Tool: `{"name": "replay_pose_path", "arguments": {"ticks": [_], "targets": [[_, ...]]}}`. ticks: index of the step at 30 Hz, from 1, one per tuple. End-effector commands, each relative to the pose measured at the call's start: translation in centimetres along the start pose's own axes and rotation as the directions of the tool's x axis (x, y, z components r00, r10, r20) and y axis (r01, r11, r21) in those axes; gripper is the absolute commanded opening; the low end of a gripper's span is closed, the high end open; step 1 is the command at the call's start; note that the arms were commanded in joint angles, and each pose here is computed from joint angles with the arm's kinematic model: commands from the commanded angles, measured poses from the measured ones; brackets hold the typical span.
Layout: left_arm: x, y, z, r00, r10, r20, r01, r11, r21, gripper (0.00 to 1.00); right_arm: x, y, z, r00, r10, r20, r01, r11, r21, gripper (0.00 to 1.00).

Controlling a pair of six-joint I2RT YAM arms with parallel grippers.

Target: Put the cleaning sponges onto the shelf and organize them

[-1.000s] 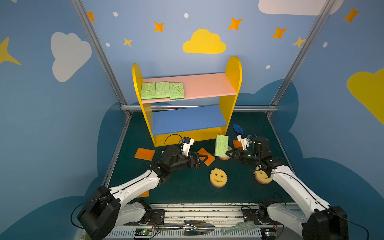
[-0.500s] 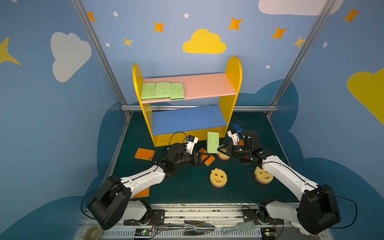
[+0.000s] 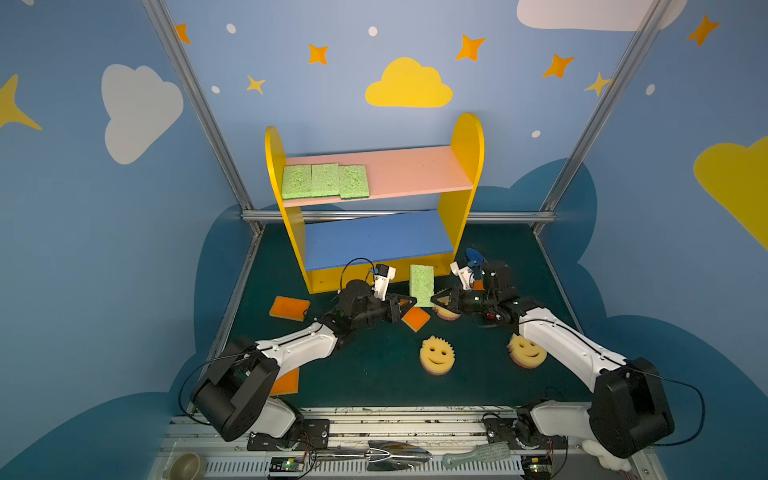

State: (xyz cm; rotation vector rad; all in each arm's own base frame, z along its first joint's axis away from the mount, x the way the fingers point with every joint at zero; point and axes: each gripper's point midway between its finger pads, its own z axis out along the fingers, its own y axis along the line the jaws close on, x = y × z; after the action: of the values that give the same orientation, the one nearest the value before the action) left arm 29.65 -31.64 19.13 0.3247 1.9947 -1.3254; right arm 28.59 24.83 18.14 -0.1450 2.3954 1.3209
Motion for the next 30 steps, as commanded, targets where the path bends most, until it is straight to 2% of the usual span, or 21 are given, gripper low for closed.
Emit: {"name": "replay_pose_path", "arguments": {"ticks": [1,2,3,7,10,13,17,24,30], "targets": [[-0.8,-0.7,0.3,1.0,0.009,0.019,-0.01,0.999,0.039,0.03,-0.6,1.0,0.2,1.0,-0.029,0.004,0.03,0.999,-0.029,0.0],[-0.8,-0.6,0.3,1.0,0.004,0.019,-0.005,0.999,0.04,0.03,-0.6,1.0,0.3,1.0,-0.028,0.001,0.028,0.999,-0.03,0.03],[-0.8,-0.6,0.3,1.0,0.001,0.02,-0.002,0.999,0.041,0.03,-0.6,1.0,0.3,1.0,-0.028,-0.001,0.028,0.999,-0.03,0.1],[-0.7,-0.2,0.1,0.999,-0.023,0.027,0.021,0.999,0.041,0.03,-0.7,0.9,0.1,1.0,-0.023,0.001,0.023,1.0,-0.013,0.52],[-1.0,0.2,-0.5,0.997,-0.06,0.052,0.058,0.997,0.041,0.03,-0.7,0.9,-0.3,1.0,-0.011,-0.004,0.011,1.0,-0.001,0.63],[-1.4,0.5,-1.0,0.993,-0.098,0.072,0.094,0.994,0.06,0.03,-0.5,1.1,-0.5,1.0,0.008,-0.019,-0.008,1.0,-0.027,0.65],[-1.5,-0.1,-1.2,0.99,-0.127,0.058,0.12,0.985,0.121,0.03,-0.2,2.1,-0.7,1.0,-0.01,-0.002,0.01,0.99,-0.139,0.63],[-2.4,-0.9,-1.8,0.982,-0.173,0.072,0.156,0.967,0.2,0.03,-0.7,2.3,-1.9,0.999,-0.022,0.032,0.027,0.982,-0.185,0.44],[-3.0,-1.6,-1.8,0.98,-0.186,0.074,0.163,0.956,0.243,0.03,-1.6,3.6,-2.5,0.998,-0.043,0.05,0.055,0.965,-0.258,0.47]]}}
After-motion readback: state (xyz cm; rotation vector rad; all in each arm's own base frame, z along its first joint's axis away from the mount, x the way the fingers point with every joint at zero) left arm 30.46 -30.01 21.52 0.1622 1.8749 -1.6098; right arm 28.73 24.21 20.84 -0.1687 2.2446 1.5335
